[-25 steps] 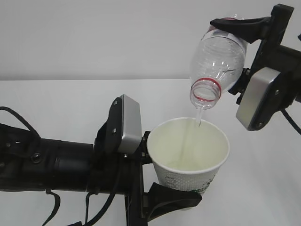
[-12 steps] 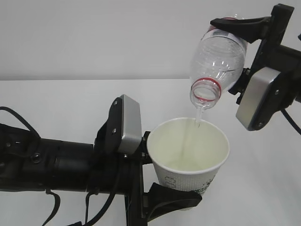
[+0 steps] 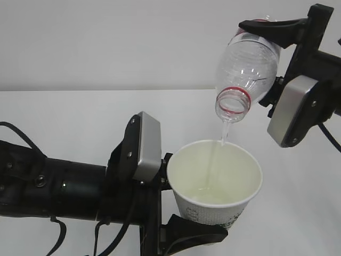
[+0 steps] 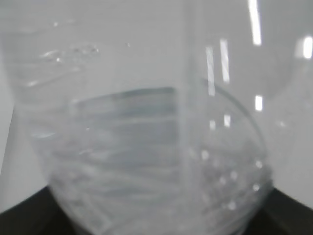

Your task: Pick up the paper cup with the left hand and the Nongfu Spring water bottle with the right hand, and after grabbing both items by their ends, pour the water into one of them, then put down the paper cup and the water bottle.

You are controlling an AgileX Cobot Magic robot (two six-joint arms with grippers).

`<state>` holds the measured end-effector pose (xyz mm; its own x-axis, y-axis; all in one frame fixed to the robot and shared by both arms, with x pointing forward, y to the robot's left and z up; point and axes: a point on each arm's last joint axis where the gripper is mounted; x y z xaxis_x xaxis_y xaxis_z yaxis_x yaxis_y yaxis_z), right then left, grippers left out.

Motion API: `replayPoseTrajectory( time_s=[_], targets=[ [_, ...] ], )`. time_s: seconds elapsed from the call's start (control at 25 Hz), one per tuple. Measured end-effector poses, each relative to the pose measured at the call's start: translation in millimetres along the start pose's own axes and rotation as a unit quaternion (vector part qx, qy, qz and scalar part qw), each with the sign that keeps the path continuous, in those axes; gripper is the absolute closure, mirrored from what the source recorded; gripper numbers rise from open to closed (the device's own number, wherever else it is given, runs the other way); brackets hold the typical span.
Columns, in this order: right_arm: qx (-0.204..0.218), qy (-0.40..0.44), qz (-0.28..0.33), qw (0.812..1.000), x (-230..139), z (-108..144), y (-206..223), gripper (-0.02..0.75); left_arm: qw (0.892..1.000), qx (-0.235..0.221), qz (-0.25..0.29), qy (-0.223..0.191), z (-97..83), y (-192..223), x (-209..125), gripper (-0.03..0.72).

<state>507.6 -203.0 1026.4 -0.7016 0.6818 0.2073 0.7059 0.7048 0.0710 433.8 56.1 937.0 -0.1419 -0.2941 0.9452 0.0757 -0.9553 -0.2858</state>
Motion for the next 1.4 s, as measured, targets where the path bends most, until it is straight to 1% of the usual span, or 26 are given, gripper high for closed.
replayPoseTrajectory(
  time_s=[1.24,1.4],
  targets=[
    [-0.001,0.000,0.000,1.000,0.0,-0.2,0.0,0.213,1.000,0.000,0.000,0.000,0.0,0.0,0.0,0.148],
    [-0.001,-0.002,0.000,1.000,0.0,-0.2,0.0,0.212,1.000,-0.002,-0.007,-0.001,-0.3,0.0,1.4,0.149]
  ],
)
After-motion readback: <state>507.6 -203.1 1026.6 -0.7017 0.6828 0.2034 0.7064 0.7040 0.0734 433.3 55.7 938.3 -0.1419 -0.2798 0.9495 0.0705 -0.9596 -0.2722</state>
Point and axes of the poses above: a point on each arm's last joint axis where the gripper is mounted, y pointing out along that axis toward the gripper, z along the wrist's bending axis when the last joint is at zero, x = y × z, and after that the axes turned 10 degrees about y, right-handed
